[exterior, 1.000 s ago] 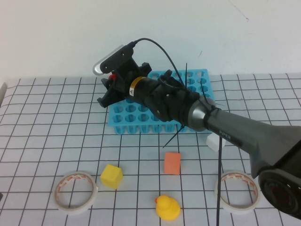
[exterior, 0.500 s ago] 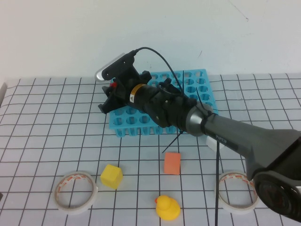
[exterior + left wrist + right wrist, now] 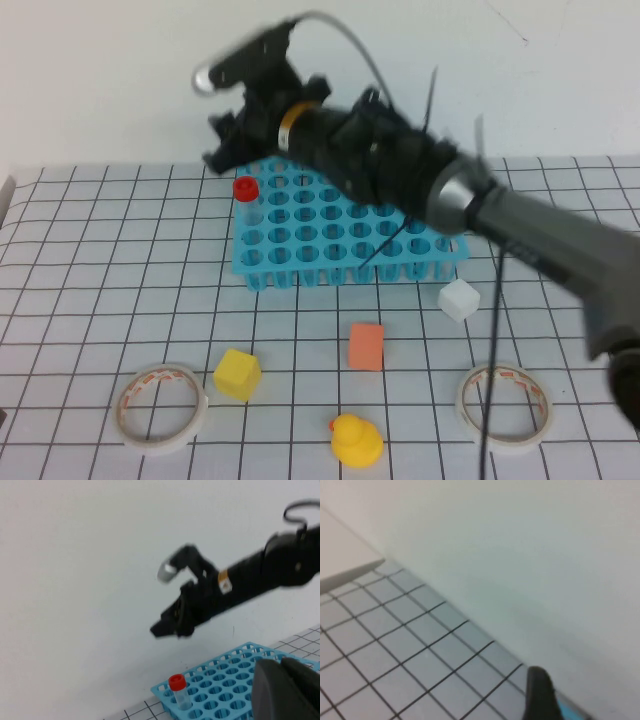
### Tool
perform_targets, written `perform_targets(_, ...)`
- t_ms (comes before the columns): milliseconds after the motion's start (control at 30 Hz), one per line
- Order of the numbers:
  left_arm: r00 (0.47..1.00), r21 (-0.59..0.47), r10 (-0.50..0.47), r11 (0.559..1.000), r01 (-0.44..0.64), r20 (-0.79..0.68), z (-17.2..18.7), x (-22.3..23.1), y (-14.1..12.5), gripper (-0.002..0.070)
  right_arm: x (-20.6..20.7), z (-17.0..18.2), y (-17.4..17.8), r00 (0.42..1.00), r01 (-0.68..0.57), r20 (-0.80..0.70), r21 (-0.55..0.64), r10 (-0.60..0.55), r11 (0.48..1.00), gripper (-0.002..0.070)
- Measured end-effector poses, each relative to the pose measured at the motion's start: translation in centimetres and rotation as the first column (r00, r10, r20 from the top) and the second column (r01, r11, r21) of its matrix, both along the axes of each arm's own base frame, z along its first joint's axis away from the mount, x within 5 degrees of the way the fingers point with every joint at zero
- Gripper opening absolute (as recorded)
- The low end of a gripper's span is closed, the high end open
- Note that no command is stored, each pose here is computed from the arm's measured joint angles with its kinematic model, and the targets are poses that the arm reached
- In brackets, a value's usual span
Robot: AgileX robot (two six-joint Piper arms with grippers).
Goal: Place the test tubes
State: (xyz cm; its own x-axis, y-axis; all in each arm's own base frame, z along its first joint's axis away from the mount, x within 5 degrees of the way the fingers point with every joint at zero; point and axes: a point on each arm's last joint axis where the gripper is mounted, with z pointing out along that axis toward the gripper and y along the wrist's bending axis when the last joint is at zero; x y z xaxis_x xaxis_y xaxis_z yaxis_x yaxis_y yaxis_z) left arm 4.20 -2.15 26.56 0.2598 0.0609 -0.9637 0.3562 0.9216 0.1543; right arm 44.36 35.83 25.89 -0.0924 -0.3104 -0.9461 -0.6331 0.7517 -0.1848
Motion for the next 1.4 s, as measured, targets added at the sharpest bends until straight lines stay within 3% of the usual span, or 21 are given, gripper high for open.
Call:
perform_targets(100, 1.000, 0.000, 0.000, 1.000, 0.000, 0.000, 0.0, 0.0, 0.0, -0.0001, -1.5, 3.2, -0.7, 1.000, 0.019, -0.009, 0.012, -0.019, 1.000, 0.0339)
perform_targets(200, 1.000, 0.000, 0.000, 1.000, 0.000, 0.000, 0.0, 0.0, 0.0, -0.0001, -3.7, 6.0, -1.5, 1.000, 0.006, -0.003, 0.049, -0.006, 0.999, 0.0204)
perform_targets(267, 1.000, 0.000, 0.000, 1.000, 0.000, 0.000, 0.0, 0.0, 0.0, -0.0001, -6.6, 7.5, -2.3, 0.999, -0.039, 0.014, 0.086, 0.038, 0.996, 0.0062)
perform_targets(333, 1.000, 0.000, 0.000, 1.000, 0.000, 0.000, 0.0, 0.0, 0.0, -0.0001, -8.8, 8.2, -3.3, 0.997, -0.069, 0.030, 0.104, 0.066, 0.992, 0.0025)
perform_targets(567, 1.000, 0.000, 0.000, 1.000, 0.000, 0.000, 0.0, 0.0, 0.0, -0.0001, -15.4, 10.8, -9.1, 0.996, -0.086, 0.043, 0.112, 0.082, 0.990, 0.0000)
perform_targets(900, 1.000, 0.000, 0.000, 1.000, 0.000, 0.000, 0.0, 0.0, 0.0, -0.0001, -24.0, 12.8, -18.1, 1.000, -0.011, -0.003, 0.006, 0.011, 1.000, -0.0001)
perform_targets(1133, 1.000, 0.000, 0.000, 1.000, 0.000, 0.000, 0.0, 0.0, 0.0, -0.0001, -28.3, 9.5, -22.5, 0.994, 0.029, -0.101, -0.078, -0.037, 0.997, -0.0001)
perform_targets(1400, 1.000, 0.003, 0.001, 1.000, -0.001, 0.001, 0.0, 0.0, 0.0, -0.0001, -33.7, 6.5, -27.5, 0.998, 0.034, -0.056, -0.033, -0.036, 0.999, -0.0001)
